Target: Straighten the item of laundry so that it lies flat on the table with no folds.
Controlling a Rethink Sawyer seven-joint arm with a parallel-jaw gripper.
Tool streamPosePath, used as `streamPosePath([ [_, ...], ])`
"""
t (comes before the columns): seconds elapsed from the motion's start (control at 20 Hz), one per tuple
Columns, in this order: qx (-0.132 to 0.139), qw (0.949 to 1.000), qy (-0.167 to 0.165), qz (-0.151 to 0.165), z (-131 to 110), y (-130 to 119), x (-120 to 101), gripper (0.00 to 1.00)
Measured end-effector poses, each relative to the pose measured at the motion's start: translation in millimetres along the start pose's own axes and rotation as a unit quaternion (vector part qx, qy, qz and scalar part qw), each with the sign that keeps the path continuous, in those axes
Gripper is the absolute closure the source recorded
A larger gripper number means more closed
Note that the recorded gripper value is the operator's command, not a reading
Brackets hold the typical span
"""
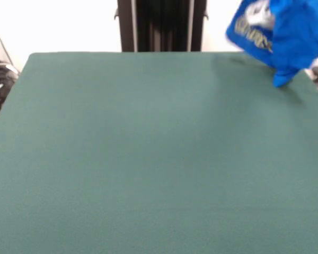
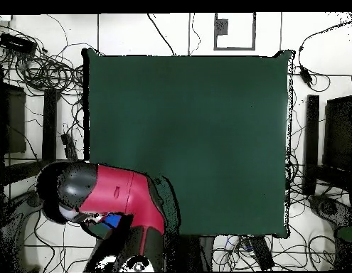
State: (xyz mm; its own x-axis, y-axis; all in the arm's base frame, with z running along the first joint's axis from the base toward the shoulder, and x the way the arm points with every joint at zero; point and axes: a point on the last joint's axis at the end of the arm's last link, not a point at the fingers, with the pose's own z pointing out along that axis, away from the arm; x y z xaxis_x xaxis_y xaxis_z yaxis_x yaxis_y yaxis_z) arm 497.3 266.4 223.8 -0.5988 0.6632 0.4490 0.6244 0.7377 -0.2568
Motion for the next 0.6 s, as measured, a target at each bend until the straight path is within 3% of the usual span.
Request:
streamPosePath([
  [0.15, 0.017, 0.9998, 0.007, -0.005, -30, -15, 4, 1.0],
  [0.2, 0.021, 0.9998, -0.003, -0.004, -51, -24, 0, 1.0],
  [0.35, 0.014, 0.9995, -0.028, -0.003, -66, -29, -11, 1.0],
  [0.4, 0.0, 0.9984, -0.056, -0.001, -77, -29, -24, 1.0],
  [0.6, -0.038, 0.9944, -0.098, 0.004, -84, -23, -43, 1.0],
])
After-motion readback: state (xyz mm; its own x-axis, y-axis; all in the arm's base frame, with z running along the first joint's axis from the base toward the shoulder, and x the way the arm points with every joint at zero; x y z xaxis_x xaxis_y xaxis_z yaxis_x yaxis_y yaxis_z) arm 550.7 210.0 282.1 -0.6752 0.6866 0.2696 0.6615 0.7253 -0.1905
